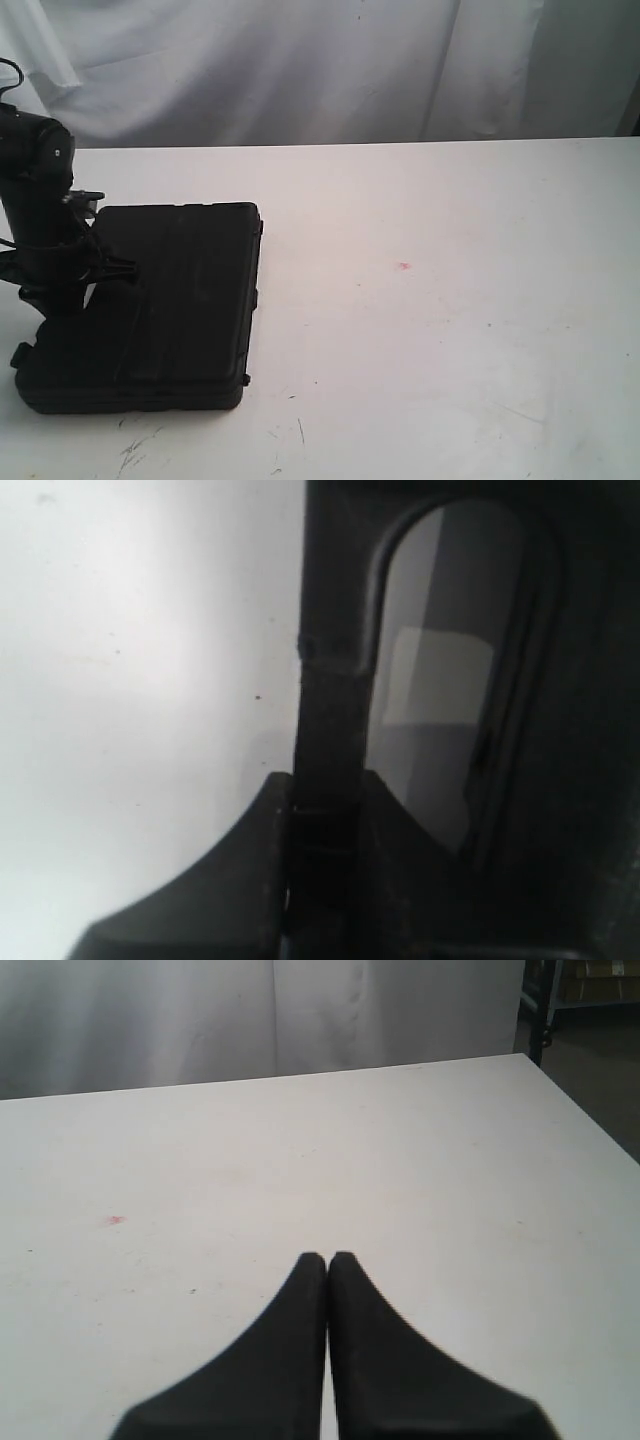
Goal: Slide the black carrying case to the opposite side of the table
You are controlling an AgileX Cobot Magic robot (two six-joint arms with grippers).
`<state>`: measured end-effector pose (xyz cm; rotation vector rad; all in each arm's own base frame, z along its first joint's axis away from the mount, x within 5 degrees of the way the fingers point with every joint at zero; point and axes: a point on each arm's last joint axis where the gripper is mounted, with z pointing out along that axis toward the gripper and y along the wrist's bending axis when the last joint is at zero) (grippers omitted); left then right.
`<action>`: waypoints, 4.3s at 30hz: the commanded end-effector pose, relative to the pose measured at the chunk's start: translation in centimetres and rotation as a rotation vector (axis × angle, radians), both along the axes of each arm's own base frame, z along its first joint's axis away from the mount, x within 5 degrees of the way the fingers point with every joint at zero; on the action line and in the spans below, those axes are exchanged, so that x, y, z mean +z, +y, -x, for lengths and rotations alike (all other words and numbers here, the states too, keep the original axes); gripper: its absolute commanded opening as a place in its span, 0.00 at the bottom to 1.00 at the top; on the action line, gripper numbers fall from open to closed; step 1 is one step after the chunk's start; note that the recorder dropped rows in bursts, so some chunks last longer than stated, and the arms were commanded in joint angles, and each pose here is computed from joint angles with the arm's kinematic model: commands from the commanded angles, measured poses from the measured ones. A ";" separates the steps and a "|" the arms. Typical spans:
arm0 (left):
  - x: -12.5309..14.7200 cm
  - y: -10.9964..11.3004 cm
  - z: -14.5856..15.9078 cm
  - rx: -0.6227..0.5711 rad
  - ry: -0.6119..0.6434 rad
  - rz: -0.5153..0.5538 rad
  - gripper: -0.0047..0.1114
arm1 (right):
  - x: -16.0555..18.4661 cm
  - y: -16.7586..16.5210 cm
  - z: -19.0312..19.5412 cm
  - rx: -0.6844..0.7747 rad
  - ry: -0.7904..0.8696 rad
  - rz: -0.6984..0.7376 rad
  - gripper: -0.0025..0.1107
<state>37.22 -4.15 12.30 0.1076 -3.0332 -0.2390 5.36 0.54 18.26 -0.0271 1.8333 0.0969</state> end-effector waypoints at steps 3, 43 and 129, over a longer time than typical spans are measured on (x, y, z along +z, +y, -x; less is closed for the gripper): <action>0.6 0.8 0.0 0.004 0.001 -0.059 0.04 | -0.1 0.0 0.0 0.000 -0.004 0.009 0.02; 5.5 1.0 -0.3 0.013 -0.159 -0.072 0.53 | -0.1 0.0 0.0 0.000 -0.004 0.009 0.02; 10.9 4.1 32.0 -0.006 -1.434 0.212 0.04 | -0.1 0.0 0.0 0.000 -0.004 0.009 0.02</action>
